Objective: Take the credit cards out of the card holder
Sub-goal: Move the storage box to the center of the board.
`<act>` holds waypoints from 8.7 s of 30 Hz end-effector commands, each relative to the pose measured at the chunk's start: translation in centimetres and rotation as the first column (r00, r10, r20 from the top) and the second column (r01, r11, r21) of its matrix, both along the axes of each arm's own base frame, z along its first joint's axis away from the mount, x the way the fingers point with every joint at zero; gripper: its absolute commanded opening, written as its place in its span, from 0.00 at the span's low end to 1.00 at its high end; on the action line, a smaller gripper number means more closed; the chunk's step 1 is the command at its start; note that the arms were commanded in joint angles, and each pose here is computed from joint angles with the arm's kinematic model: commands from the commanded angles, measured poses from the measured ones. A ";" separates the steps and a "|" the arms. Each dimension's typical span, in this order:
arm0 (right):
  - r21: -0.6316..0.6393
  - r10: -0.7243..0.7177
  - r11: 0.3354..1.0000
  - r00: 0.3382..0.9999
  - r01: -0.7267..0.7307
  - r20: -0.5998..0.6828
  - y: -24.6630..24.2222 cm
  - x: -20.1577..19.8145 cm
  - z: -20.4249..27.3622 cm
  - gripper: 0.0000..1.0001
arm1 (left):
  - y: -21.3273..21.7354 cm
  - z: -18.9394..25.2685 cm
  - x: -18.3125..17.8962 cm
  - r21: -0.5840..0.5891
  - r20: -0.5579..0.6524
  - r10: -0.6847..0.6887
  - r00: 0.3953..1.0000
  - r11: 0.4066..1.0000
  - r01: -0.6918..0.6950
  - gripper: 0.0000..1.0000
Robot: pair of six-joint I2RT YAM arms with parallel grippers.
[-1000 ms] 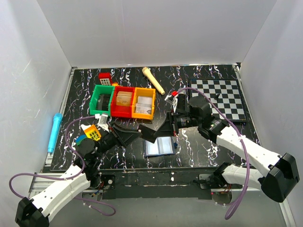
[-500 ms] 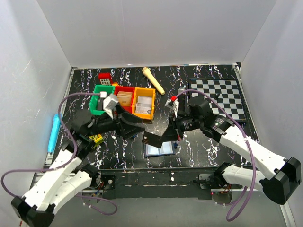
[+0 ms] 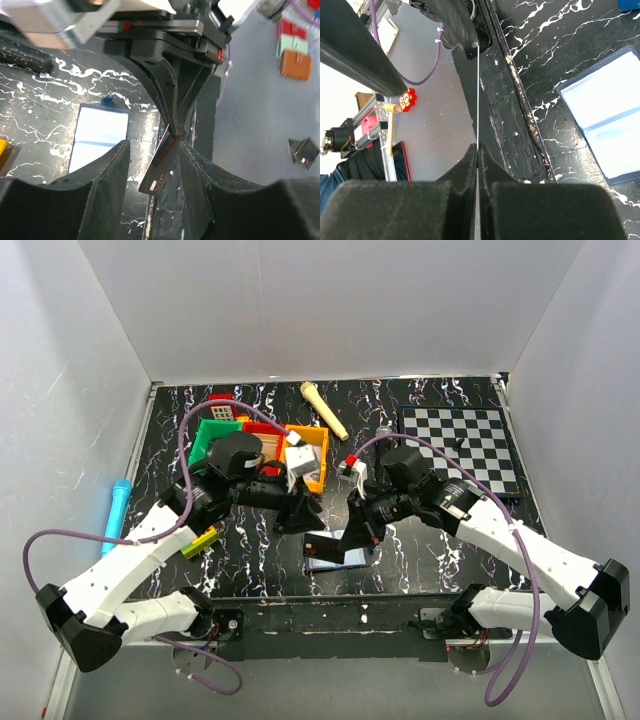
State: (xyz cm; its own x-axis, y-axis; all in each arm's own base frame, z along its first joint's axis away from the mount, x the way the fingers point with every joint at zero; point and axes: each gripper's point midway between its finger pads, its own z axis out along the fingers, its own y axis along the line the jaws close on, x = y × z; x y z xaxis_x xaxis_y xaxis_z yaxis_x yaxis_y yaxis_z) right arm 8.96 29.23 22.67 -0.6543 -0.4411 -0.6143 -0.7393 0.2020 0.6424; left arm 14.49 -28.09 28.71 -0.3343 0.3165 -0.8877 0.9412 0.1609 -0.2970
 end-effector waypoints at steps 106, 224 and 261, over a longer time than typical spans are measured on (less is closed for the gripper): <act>0.048 -0.267 0.963 0.957 0.264 0.110 -1.9 3.4 2.4 0.63 | 9.6 -6.3 9.7 0.225 0.206 0.629 0.749 0.715 -0.662 0.00; -0.567 -0.725 0.381 0.617 0.730 0.307 -3.0 28.9 -14.9 0.23 | 15.9 -4.0 16.9 -0.056 0.073 0.834 0.547 0.551 -0.833 0.00; -0.531 -0.792 0.310 0.523 0.789 0.315 -10.9 28.8 -12.8 0.32 | 12.0 -8.0 15.9 0.059 0.165 0.585 0.794 0.797 -0.600 0.00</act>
State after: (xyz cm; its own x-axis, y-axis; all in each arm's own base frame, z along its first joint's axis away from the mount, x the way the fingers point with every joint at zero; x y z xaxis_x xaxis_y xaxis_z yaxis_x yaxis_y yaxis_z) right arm 37.55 19.09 7.12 -0.9060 0.0217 -0.4226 -0.0461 0.9877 0.1494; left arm 31.05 -15.19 20.60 -0.4155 0.1222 -0.9013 0.5989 0.7825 -0.1701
